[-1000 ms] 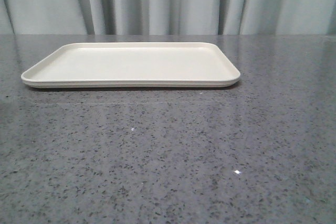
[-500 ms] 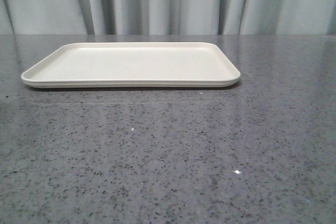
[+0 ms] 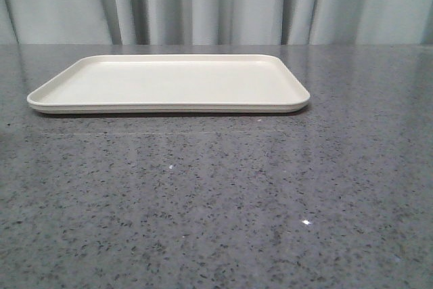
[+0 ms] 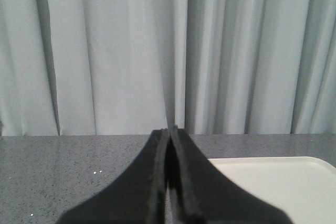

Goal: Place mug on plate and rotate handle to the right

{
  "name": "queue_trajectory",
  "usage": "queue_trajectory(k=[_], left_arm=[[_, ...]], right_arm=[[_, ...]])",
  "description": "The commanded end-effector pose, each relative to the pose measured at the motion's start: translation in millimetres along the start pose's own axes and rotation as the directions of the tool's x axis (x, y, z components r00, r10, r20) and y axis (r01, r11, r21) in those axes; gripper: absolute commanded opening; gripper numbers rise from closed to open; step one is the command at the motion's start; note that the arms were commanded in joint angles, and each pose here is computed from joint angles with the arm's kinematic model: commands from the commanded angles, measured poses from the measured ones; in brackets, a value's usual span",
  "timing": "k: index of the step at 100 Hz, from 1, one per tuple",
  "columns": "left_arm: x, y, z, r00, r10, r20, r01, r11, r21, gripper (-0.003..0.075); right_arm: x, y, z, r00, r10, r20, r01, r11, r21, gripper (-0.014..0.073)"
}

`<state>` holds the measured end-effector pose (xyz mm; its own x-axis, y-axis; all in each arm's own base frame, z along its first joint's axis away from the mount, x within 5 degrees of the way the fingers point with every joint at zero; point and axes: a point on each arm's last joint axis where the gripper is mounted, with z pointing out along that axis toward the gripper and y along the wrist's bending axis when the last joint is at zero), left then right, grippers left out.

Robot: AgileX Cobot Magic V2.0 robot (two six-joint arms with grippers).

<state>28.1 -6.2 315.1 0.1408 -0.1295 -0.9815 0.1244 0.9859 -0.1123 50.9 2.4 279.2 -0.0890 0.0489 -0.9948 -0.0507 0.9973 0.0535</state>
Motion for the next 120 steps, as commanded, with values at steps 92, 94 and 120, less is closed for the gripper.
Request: queue_trajectory(k=[92, 94, 120], left_arm=[[-73.6, -26.9, 76.4, 0.784, -0.112, -0.611, 0.197, 0.978, 0.073, -0.002], [-73.5, -26.7, 76.4, 0.784, -0.111, -0.611, 0.195, 0.978, 0.073, -0.002], [-69.7, -24.4, 73.9, 0.759, -0.078, -0.646, 0.157, 0.986, 0.065, -0.0014]], right_arm=[[-118.1, 4.1, 19.8, 0.914, -0.006, -0.405, 0.026, 0.999, 0.044, -0.0064], [-118.1, 4.1, 19.8, 0.914, -0.006, -0.405, 0.026, 0.999, 0.044, -0.0064], [-115.7, 4.0, 18.6, 0.902, -0.004, -0.431, 0.027, 0.999, 0.046, 0.0062]])
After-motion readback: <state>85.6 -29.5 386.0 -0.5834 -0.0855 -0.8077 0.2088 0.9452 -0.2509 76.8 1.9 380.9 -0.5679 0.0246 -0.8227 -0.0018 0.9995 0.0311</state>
